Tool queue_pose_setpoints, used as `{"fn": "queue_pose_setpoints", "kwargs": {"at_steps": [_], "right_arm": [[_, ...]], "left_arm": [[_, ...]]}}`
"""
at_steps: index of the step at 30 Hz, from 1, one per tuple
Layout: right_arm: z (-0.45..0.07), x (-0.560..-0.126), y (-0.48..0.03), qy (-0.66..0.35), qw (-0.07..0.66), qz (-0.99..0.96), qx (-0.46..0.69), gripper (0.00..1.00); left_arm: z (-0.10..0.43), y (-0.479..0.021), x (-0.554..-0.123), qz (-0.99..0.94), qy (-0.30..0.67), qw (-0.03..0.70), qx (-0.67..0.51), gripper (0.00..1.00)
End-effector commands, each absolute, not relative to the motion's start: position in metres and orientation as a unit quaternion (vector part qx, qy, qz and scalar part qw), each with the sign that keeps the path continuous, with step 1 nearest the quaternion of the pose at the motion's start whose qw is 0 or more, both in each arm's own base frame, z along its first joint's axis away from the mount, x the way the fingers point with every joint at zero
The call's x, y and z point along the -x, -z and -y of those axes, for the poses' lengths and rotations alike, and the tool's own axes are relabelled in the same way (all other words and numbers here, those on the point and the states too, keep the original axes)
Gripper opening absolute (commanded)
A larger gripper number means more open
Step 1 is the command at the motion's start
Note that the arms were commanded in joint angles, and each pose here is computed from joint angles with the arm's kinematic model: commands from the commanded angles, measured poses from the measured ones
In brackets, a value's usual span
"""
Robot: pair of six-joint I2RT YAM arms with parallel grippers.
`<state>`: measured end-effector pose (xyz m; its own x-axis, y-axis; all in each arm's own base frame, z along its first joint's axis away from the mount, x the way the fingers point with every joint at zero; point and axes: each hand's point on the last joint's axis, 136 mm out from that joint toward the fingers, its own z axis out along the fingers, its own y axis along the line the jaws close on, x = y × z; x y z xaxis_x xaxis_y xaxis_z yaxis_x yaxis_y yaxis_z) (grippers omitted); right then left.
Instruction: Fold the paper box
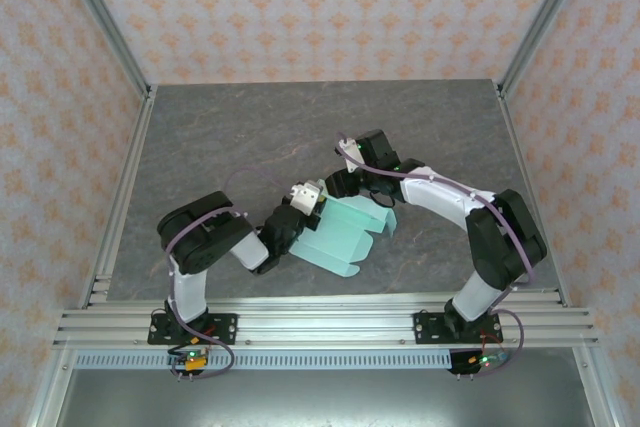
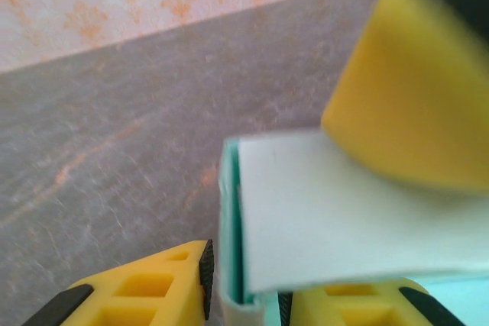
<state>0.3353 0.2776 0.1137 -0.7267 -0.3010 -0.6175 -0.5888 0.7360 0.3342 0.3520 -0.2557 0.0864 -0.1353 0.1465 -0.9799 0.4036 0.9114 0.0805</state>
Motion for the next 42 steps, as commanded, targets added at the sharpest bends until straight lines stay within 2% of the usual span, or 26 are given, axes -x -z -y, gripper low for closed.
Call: {"fn": "queue_pose_setpoints", "kwargs": {"at_steps": [1, 5, 9, 14, 20, 26, 30, 32, 37, 38, 42], "right_arm": [[-0.267, -0.314, -0.084, -0.24, 0.217, -0.913, 0.247, 0.49], [-0.271, -0.311, -0.082, -0.25, 0.215, -0.912, 0.244, 0.49], [-0.274, -0.308, -0.082, -0.26, 0.214, -0.912, 0.236, 0.49], [-0.278, -0.301, -0.08, -0.263, 0.213, -0.91, 0.238, 0.49], [-0.287, -0.293, -0.078, -0.275, 0.21, -0.906, 0.244, 0.5], [-0.293, -0.291, -0.084, -0.284, 0.205, -0.904, 0.245, 0.5], [-0.294, -0.291, -0.08, -0.281, 0.2, -0.906, 0.245, 0.49], [-0.294, -0.29, -0.078, -0.278, 0.196, -0.908, 0.245, 0.48], [-0.294, -0.29, -0.078, -0.276, 0.193, -0.909, 0.245, 0.48], [-0.294, -0.29, -0.078, -0.276, 0.191, -0.909, 0.246, 0.48], [-0.295, -0.29, -0.082, -0.276, 0.192, -0.909, 0.248, 0.47]], "left_arm": [[0.249, -0.111, -0.352, -0.726, 0.085, 0.657, -0.183, 0.29], [0.257, -0.106, -0.351, -0.726, 0.091, 0.65, -0.203, 0.19], [0.26, -0.089, -0.353, -0.736, 0.091, 0.639, -0.206, 0.18], [0.261, -0.084, -0.35, -0.738, 0.093, 0.633, -0.213, 0.05], [0.258, -0.068, -0.346, -0.745, 0.072, 0.622, -0.229, 0.02], [0.27, -0.059, -0.332, -0.74, 0.091, 0.608, -0.275, 0.07], [0.264, -0.06, -0.327, -0.74, 0.086, 0.608, -0.275, 0.16], [0.264, -0.073, -0.325, -0.73, 0.089, 0.618, -0.277, 0.24], [0.259, -0.077, -0.323, -0.727, 0.082, 0.621, -0.282, 0.26], [0.259, -0.077, -0.324, -0.727, 0.081, 0.621, -0.281, 0.24], [0.257, -0.079, -0.33, -0.728, 0.073, 0.626, -0.271, 0.04]]}}
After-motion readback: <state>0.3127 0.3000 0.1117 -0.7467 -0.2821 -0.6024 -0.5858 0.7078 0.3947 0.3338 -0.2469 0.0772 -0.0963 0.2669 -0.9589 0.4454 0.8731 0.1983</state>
